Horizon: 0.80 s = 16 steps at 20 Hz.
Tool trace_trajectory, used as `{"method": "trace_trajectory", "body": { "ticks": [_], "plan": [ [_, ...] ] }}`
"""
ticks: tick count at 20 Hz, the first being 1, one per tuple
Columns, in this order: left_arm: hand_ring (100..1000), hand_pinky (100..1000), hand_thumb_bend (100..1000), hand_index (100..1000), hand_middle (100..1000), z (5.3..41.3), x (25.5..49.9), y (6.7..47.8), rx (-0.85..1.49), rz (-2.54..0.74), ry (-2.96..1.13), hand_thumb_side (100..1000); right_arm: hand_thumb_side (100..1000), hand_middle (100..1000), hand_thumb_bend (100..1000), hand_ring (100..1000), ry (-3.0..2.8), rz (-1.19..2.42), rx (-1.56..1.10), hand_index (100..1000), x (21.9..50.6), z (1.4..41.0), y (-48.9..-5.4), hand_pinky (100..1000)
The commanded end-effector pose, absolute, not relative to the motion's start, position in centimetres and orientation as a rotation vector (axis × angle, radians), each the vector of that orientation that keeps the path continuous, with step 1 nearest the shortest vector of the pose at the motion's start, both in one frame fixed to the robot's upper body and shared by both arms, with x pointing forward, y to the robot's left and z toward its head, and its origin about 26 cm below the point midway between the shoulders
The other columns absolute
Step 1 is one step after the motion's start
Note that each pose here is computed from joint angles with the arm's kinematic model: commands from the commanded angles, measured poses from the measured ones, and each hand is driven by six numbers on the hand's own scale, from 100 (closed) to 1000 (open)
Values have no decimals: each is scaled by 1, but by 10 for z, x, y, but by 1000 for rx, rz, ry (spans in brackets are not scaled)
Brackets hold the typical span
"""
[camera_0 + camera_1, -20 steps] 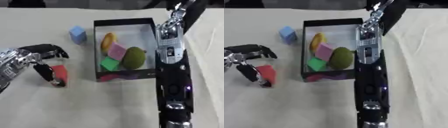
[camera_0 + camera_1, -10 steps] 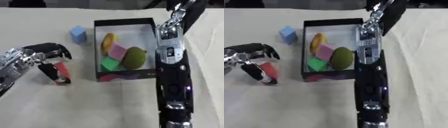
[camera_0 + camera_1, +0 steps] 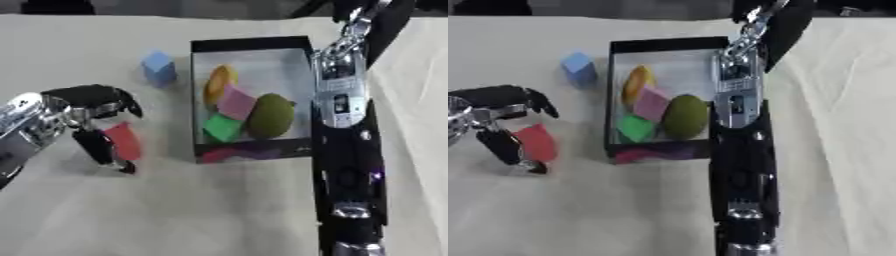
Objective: Pick up objects on the table and place them in the box.
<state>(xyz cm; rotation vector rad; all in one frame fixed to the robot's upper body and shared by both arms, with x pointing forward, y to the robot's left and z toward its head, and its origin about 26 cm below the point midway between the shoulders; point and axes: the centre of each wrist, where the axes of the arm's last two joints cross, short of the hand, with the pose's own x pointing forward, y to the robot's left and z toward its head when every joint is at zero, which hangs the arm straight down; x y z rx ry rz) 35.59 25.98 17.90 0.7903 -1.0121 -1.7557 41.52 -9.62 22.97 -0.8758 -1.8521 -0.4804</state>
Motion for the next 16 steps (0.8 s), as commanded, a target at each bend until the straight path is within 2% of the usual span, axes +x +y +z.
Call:
{"method": "trace_trajectory", "body": {
  "ticks": [1, 5, 8, 10, 13, 14, 15, 16],
  "plan": [
    [807, 781, 692, 815, 761, 182, 361, 270, 841, -1732, -999, 345, 727, 743, 100, 734, -1879, -493, -879, 818, 415, 240, -95, 825],
    [736, 726, 567, 741, 679, 181, 361, 269, 813, -1713, -1021, 348, 728, 743, 100, 734, -1877, -495, -881, 818, 416, 241, -95, 825],
    [702, 706, 378, 678, 626, 186, 358, 264, 780, -1704, -1059, 238, 728, 743, 100, 735, -1876, -495, -880, 818, 416, 240, -95, 826],
    [696, 699, 300, 668, 620, 192, 353, 260, 764, -1704, -1091, 225, 727, 743, 100, 735, -1876, -495, -880, 818, 416, 240, -95, 826],
    [696, 698, 243, 666, 622, 214, 342, 251, 772, -1714, -1181, 188, 726, 743, 100, 735, -1878, -497, -883, 818, 416, 240, -96, 826],
    [699, 702, 100, 667, 625, 224, 337, 248, 782, -1720, -1217, 603, 724, 743, 100, 735, -1879, -498, -884, 818, 416, 240, -96, 826],
    [699, 704, 206, 664, 625, 236, 332, 243, 798, -1730, -1264, 148, 723, 743, 100, 735, -1881, -498, -885, 818, 415, 240, -96, 826],
    [700, 706, 194, 664, 626, 247, 328, 239, 811, -1738, -1303, 129, 722, 743, 100, 735, -1883, -496, -886, 818, 415, 240, -96, 826]
  ]
}}
